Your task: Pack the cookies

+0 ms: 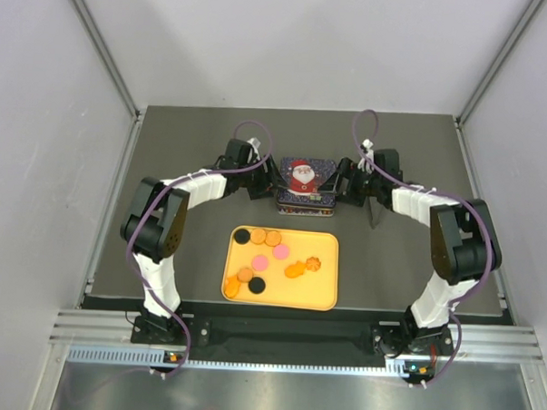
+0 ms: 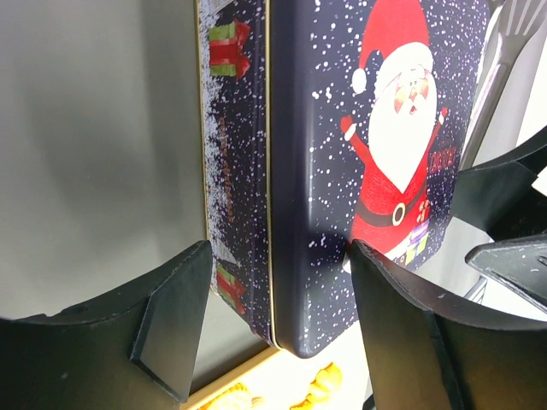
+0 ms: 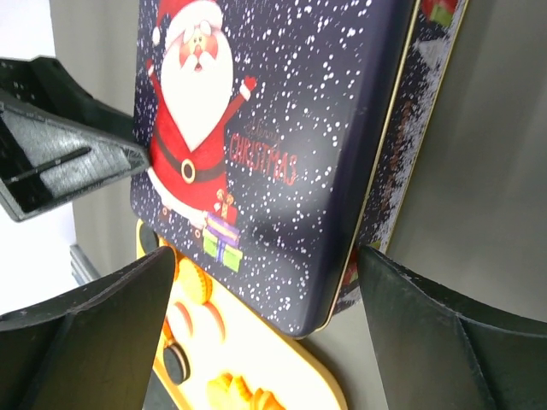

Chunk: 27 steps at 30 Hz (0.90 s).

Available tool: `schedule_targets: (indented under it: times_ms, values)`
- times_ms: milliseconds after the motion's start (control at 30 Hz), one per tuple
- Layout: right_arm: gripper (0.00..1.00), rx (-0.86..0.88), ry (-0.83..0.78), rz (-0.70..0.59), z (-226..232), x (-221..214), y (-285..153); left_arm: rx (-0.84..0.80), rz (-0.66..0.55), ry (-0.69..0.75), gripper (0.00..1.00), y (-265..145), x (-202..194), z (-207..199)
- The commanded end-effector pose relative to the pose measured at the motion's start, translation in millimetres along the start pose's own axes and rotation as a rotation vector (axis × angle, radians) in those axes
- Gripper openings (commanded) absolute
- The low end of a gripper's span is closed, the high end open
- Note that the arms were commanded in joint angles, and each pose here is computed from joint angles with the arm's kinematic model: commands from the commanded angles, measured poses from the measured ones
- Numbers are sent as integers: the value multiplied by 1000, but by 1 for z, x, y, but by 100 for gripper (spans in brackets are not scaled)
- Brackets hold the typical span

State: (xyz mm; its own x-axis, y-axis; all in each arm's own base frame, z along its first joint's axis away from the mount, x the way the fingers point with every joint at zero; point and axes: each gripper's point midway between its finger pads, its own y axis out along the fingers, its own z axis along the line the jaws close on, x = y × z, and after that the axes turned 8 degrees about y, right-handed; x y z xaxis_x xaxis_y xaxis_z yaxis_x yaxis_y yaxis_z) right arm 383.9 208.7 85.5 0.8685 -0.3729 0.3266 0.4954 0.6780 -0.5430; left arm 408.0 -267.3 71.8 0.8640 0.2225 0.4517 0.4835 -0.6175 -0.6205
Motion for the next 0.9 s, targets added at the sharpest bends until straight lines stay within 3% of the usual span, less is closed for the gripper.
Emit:
schedule_targets:
  times_ms: [0,267,433,867]
  values:
    - [87,90,-45,-21,28,7,-15,33,7,38,70,4,-2,2]
    - [84,132,-22,-13,35,8,-22,34,1,64,72,4,-1,-3]
    - [77,181,21,5,36,7,-27,46,-3,68,73,5,-1,-2]
    - [77,332,83,38,56,4,-32,57,-2,82,75,7,-4,-4]
